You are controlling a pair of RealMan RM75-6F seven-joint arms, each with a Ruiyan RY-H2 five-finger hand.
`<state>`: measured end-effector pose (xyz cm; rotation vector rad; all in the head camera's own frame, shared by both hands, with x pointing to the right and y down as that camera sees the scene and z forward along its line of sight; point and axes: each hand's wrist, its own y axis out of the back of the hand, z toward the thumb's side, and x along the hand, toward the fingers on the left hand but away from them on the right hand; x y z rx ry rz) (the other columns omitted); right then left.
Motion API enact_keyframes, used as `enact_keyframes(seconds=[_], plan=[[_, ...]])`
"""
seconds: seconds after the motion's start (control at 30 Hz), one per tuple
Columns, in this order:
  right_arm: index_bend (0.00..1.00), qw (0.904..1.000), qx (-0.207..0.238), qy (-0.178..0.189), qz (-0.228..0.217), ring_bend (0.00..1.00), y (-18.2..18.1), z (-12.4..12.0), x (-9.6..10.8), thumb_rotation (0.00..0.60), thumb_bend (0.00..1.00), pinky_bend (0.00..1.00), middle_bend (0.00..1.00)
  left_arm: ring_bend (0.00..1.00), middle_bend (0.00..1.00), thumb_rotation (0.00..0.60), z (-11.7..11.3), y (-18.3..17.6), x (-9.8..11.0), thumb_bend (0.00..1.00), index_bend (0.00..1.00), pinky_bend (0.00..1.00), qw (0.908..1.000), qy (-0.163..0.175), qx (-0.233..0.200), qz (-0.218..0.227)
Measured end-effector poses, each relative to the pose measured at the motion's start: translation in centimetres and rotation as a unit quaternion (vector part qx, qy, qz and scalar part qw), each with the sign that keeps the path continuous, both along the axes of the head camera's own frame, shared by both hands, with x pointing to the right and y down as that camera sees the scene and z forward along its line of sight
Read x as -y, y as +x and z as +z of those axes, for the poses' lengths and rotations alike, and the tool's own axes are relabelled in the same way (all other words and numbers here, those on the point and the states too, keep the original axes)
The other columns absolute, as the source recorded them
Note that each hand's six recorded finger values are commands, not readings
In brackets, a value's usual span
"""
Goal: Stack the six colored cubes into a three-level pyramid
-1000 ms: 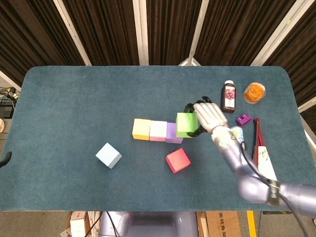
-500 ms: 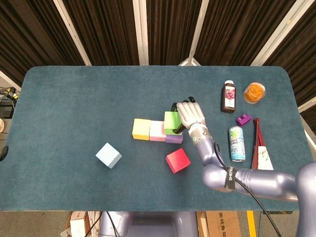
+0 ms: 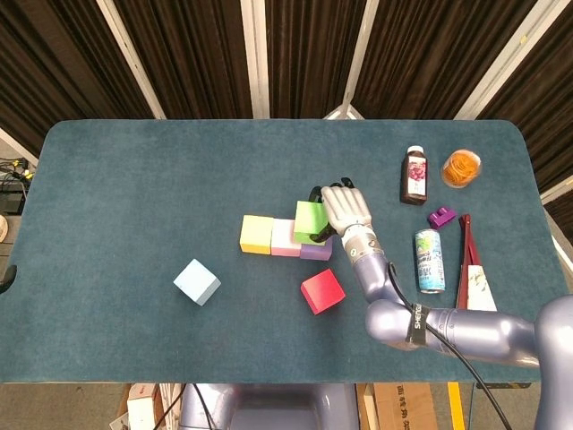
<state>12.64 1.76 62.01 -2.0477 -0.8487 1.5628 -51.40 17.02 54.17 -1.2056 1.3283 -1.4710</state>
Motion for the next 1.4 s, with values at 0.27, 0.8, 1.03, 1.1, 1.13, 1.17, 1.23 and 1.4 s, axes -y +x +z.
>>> enact_keyframes(seconds=[0.27, 0.8, 1.03, 1.1, 1.13, 1.17, 1.23, 1.4], plan=[[0.37, 1.0000, 0.010, -0.001, -0.001, 0.20, -0.3, 0.3, -0.3, 0.600, 0.20, 0.00, 0.39, 0.00, 0.00, 0.600, 0.0, 0.1, -0.1, 0.31, 0.05, 0.00, 1.0000, 0.001, -0.005, -0.003], [0.36, 0.9997, 0.026, 0.001, -0.005, 0.20, -0.8, 1.1, -0.6, 0.600, 0.20, 0.00, 0.37, 0.00, 0.00, 0.600, 0.1, 0.0, 0.0, 0.31, 0.05, 0.00, 0.9999, 0.001, -0.009, -0.010], [0.37, 0.9997, 0.023, 0.001, -0.005, 0.20, -0.7, 1.4, -0.7, 0.600, 0.20, 0.00, 0.37, 0.00, 0.00, 0.600, 0.0, 0.0, 0.0, 0.31, 0.05, 0.00, 0.9999, 0.002, -0.011, -0.011], [0.37, 0.9997, 0.023, 0.001, -0.004, 0.20, -0.7, 1.5, -0.7, 0.600, 0.20, 0.00, 0.37, 0.00, 0.00, 0.600, 0.0, 0.0, 0.0, 0.31, 0.05, 0.00, 0.9999, 0.002, -0.010, -0.012], [0.37, 0.9997, 0.023, 0.000, -0.004, 0.20, -0.7, 1.5, -0.8, 0.600, 0.20, 0.00, 0.37, 0.00, 0.00, 0.600, 0.0, 0.0, 0.0, 0.31, 0.05, 0.00, 0.9999, 0.002, -0.010, -0.013], [0.37, 0.9997, 0.023, -0.001, -0.004, 0.20, -0.7, 1.5, -0.8, 0.600, 0.20, 0.00, 0.37, 0.00, 0.00, 0.600, 0.0, 0.0, 0.0, 0.31, 0.05, 0.00, 0.9999, 0.002, -0.010, -0.013], [0.37, 0.9997, 0.023, -0.002, -0.004, 0.20, -0.7, 1.6, -0.8, 0.600, 0.20, 0.00, 0.37, 0.00, 0.00, 0.600, 0.0, 0.0, 0.0, 0.31, 0.05, 0.00, 0.9999, 0.002, -0.010, -0.013], [0.37, 0.9997, 0.022, -0.005, -0.005, 0.20, -0.7, 1.8, -0.9, 0.600, 0.20, 0.00, 0.35, 0.00, 0.00, 0.600, 0.0, 0.0, 0.0, 0.31, 0.05, 0.00, 0.9998, 0.003, -0.010, -0.014]])
